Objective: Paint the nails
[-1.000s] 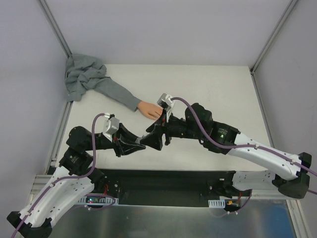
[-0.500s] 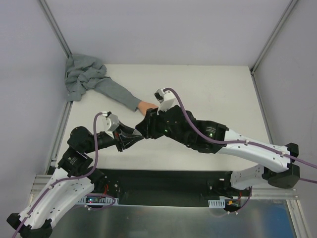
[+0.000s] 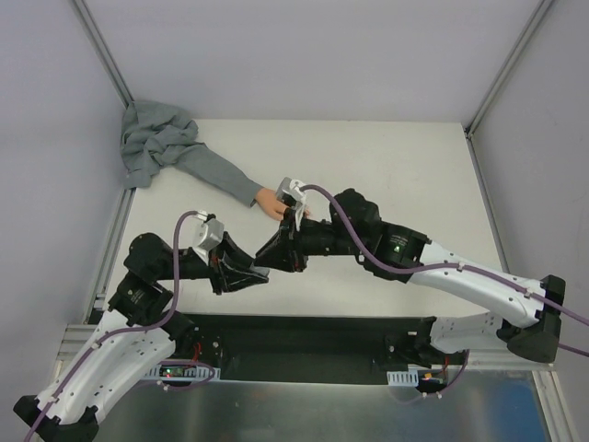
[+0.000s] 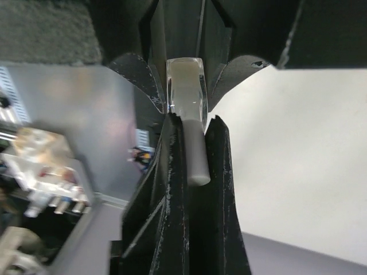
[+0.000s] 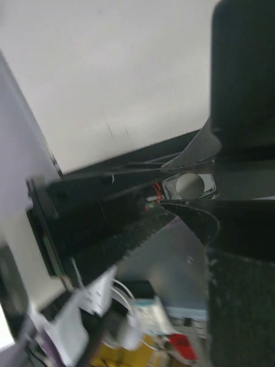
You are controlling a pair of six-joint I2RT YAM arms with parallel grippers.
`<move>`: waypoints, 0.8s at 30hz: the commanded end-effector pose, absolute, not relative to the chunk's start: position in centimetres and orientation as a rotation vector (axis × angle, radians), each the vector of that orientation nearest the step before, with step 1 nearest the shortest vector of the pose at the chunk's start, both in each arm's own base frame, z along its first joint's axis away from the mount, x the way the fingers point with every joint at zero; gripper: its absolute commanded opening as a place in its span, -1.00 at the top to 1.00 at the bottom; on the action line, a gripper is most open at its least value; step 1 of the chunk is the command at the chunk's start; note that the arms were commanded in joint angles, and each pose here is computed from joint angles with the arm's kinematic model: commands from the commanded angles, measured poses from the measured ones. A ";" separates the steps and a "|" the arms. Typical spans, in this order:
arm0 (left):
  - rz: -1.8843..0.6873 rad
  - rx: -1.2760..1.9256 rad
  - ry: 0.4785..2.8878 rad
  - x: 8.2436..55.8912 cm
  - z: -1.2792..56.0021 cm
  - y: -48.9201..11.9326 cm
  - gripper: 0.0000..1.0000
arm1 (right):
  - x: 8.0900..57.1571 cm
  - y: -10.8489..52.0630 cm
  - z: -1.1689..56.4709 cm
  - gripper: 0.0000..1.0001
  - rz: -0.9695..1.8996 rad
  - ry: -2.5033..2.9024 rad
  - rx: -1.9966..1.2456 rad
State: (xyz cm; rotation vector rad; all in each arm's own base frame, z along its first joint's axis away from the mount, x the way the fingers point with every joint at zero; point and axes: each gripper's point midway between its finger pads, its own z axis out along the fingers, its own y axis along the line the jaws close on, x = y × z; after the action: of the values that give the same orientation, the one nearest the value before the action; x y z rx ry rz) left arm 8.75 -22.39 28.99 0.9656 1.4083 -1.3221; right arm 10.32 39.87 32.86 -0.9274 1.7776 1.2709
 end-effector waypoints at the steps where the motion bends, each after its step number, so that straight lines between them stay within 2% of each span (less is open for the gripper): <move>1: -1.557 1.319 1.038 1.2 33.6 -21.4 1.00 | 4.5 40.4 35.9 1.00 1.582 1.320 -1.389; 7: -1.390 1.146 1.153 5.1 33.0 -22.2 1.00 | 6.4 40.1 36.4 1.00 1.514 1.393 -1.236; 8: -1.369 1.112 1.183 5.8 32.7 -22.3 1.00 | 6.8 40.1 36.4 0.92 1.500 1.414 -1.200; 9: -1.336 1.088 1.195 6.5 32.6 -22.3 1.00 | 7.3 40.2 36.5 0.71 1.491 1.456 -1.149; 10: -1.312 1.064 1.215 7.1 32.3 -22.3 1.00 | 9.3 40.0 36.6 0.29 1.421 1.526 -1.019; 13: -1.175 0.952 1.293 10.1 31.6 -22.0 1.00 | 12.9 39.2 36.4 -0.13 1.311 1.713 -0.703; 16: -1.025 0.851 1.361 13.2 30.8 -21.3 1.00 | 15.3 37.9 35.7 -0.32 1.218 1.869 -0.422; 19: -0.895 0.802 1.391 15.5 30.5 -20.5 1.00 | 16.2 37.7 36.4 -0.40 1.133 1.900 -0.283; 21: -0.846 0.788 1.396 16.4 30.5 -20.2 1.00 | 16.2 38.0 34.8 -0.43 1.007 1.978 -0.294; 24: -0.809 0.784 1.402 17.0 30.3 -20.1 1.00 | 16.9 38.5 35.1 -0.38 0.874 1.995 -0.272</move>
State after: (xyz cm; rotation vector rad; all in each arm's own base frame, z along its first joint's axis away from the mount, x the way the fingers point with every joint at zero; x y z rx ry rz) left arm 14.99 -21.11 28.15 0.8158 1.4671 -0.9691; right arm 14.96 39.16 33.33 -0.4494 1.9870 1.0591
